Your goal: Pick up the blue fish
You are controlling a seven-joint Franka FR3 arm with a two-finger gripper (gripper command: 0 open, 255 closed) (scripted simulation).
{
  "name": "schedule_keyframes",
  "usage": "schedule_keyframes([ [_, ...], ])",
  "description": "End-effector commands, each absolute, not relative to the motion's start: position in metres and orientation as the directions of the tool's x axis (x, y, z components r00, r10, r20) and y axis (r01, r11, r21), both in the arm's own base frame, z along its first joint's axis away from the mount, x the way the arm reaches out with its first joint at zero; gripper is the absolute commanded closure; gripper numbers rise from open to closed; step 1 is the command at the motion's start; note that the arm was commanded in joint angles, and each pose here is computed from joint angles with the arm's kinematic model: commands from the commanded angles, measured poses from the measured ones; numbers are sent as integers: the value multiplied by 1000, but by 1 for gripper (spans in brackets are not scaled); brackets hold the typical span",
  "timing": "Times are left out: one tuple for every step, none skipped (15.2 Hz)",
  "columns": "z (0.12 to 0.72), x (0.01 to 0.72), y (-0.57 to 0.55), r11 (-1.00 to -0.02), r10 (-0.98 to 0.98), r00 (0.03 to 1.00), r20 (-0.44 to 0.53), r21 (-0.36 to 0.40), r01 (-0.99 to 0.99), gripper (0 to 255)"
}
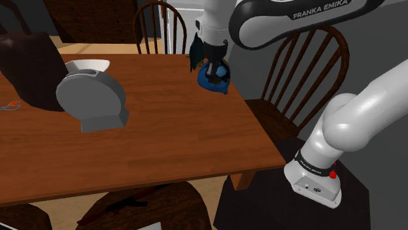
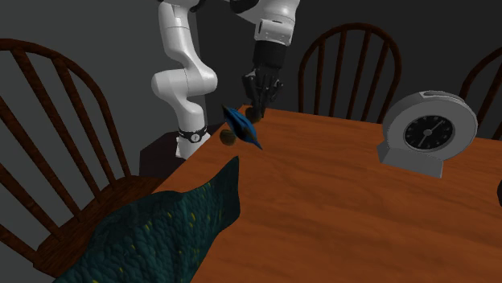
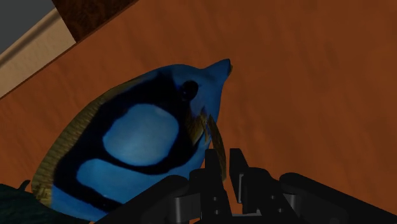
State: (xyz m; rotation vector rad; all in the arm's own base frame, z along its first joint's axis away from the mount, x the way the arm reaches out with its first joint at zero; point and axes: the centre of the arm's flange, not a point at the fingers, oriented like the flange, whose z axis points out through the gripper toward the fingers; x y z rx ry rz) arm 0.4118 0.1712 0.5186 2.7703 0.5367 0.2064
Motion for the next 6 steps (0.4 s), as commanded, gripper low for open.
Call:
schedule_keyframes([
  [530, 411, 172, -881, 385, 919, 81, 328, 340, 255],
  [535, 411, 172, -881, 385, 919, 81, 328, 340, 255],
  [541, 411, 172, -881, 385, 919, 81, 328, 340, 255],
  [546, 411, 172, -881, 385, 919, 81, 328, 340, 255],
  [547, 411, 172, -881, 385, 919, 81, 328, 340, 255],
  [547, 411, 172, -881, 385, 919, 81, 328, 340, 255],
])
